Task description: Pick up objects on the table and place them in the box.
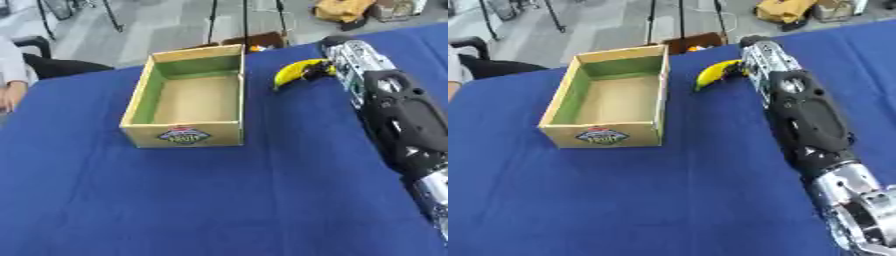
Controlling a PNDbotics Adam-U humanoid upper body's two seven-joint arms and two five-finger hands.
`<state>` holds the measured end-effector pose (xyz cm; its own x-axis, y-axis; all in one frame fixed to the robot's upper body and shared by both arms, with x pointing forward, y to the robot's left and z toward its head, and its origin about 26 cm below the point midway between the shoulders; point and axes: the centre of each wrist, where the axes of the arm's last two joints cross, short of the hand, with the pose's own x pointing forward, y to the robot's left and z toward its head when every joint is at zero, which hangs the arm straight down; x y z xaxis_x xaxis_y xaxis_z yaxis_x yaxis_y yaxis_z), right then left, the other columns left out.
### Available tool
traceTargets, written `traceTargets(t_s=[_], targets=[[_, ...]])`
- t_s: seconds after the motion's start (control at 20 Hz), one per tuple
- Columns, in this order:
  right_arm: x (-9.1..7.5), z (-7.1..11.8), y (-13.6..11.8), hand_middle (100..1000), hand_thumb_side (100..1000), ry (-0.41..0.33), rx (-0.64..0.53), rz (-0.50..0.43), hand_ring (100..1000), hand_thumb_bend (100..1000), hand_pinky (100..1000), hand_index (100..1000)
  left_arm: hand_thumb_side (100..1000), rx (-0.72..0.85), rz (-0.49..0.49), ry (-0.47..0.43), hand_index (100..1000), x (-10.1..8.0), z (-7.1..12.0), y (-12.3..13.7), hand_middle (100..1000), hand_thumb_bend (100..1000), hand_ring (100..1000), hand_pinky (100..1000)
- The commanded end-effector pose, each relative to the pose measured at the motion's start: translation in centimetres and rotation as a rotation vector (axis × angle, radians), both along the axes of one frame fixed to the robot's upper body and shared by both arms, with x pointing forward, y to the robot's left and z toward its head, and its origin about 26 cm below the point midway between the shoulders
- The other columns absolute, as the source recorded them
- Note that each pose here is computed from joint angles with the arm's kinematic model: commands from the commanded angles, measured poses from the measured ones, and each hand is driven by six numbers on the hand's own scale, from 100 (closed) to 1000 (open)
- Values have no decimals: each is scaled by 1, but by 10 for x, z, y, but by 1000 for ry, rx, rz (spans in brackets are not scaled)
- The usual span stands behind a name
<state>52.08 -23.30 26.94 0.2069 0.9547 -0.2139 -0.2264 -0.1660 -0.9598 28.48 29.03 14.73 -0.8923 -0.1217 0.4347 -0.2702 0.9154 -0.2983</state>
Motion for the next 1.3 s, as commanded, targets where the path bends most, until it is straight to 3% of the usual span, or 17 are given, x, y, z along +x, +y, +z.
traceTargets(t_s=[0.05,0.85,1.3], targets=[[1,22,-3,1000,644,12,-83,-1,1000,100,993,1000,834,29,2,-25,714,-2,8,3,775,100,765,282],[6,28,-3,1000,729,141,-266,-21,997,100,1000,1000,833,42,0,-30,714,-2,10,3,775,100,765,281],[6,32,1,1000,714,92,-318,7,986,100,1000,1000,831,43,-3,-30,714,-2,10,3,776,100,766,279]])
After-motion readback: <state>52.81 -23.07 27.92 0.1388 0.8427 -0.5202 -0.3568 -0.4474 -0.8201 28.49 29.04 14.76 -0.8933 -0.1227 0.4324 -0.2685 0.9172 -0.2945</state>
